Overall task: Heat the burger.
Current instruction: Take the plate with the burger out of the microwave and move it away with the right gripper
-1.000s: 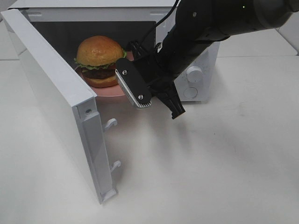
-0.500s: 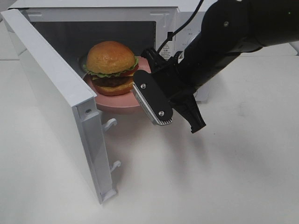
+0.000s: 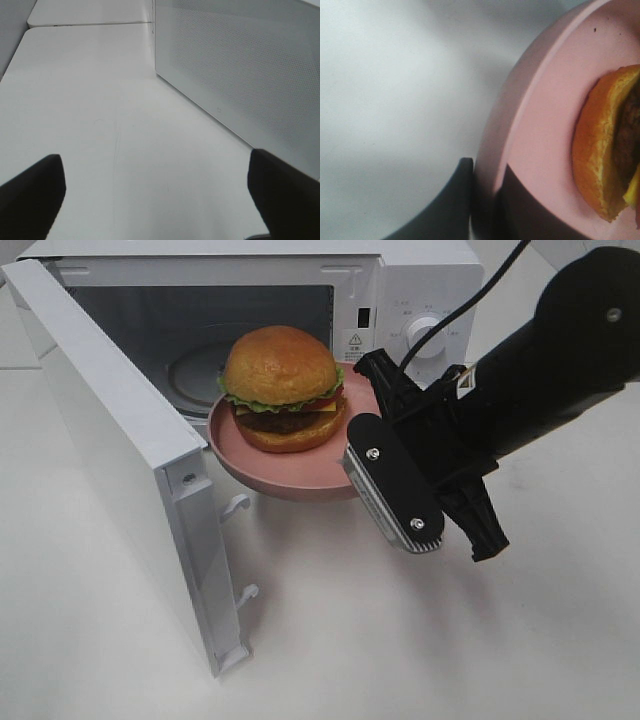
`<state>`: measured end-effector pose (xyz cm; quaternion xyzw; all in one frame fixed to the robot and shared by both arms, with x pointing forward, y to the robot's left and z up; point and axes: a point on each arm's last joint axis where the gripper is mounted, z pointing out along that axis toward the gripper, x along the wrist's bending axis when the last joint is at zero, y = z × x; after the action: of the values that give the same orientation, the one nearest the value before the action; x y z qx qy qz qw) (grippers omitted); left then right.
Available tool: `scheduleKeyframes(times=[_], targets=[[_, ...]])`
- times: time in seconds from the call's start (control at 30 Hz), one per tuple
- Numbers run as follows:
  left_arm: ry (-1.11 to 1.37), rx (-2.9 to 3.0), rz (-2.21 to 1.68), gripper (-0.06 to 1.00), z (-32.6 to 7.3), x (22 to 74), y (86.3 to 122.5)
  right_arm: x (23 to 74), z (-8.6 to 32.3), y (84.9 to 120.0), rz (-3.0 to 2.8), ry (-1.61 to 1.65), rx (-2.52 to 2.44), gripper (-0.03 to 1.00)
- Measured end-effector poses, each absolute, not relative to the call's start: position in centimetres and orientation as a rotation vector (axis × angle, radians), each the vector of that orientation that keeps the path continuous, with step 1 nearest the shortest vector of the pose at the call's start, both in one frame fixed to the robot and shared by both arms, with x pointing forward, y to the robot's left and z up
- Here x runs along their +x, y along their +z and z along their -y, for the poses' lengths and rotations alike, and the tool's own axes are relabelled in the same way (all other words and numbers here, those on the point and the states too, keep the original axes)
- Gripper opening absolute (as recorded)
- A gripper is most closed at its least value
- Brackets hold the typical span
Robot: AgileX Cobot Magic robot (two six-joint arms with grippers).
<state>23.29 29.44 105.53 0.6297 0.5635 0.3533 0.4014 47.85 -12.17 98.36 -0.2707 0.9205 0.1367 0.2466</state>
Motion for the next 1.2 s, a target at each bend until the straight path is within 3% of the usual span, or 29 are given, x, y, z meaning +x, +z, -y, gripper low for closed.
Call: scheduleKeyframes(times=[1.2], targets=[[0.893, 1.592, -1.425, 0.9, -29.4, 23.3, 105.5, 36.0, 20.8, 101.1, -2.485, 0.394, -0.534, 0.08]])
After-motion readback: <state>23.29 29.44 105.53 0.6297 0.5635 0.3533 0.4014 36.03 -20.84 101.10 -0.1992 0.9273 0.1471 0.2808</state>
